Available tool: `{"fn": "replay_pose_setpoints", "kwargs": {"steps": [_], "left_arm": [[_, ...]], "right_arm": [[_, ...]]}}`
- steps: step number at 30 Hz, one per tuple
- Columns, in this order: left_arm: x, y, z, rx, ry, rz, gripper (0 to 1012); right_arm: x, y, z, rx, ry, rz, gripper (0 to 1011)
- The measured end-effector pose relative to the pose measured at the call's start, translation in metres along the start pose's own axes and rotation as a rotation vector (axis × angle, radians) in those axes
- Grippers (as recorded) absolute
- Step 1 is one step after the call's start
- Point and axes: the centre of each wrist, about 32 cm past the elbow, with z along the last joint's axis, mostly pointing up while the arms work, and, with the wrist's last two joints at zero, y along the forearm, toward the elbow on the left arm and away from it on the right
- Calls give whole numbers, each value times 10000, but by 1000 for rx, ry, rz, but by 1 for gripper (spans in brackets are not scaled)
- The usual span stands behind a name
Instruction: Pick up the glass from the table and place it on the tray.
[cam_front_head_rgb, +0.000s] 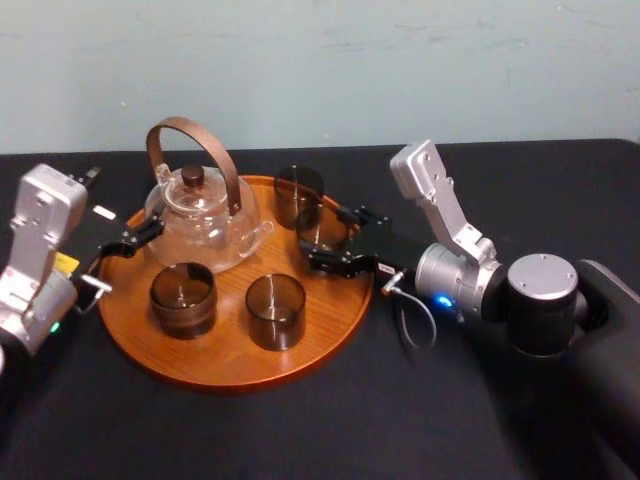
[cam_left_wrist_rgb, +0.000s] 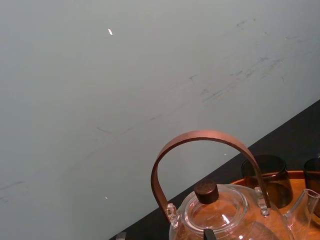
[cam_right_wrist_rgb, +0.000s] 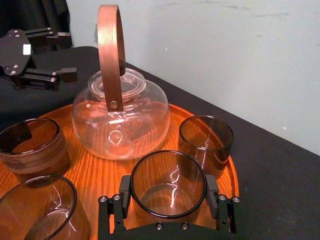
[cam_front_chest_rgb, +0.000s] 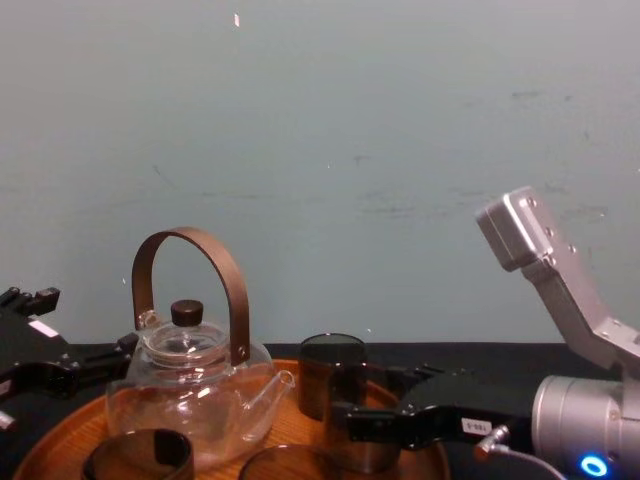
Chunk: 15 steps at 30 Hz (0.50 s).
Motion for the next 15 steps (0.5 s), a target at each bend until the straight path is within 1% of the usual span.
{"fn": "replay_pose_setpoints", "kwargs": {"steps": [15], "left_arm": [[0, 0, 0, 0, 0, 0, 1002]], "right_arm": [[-10, 4, -21, -7, -4, -3, 900]]}}
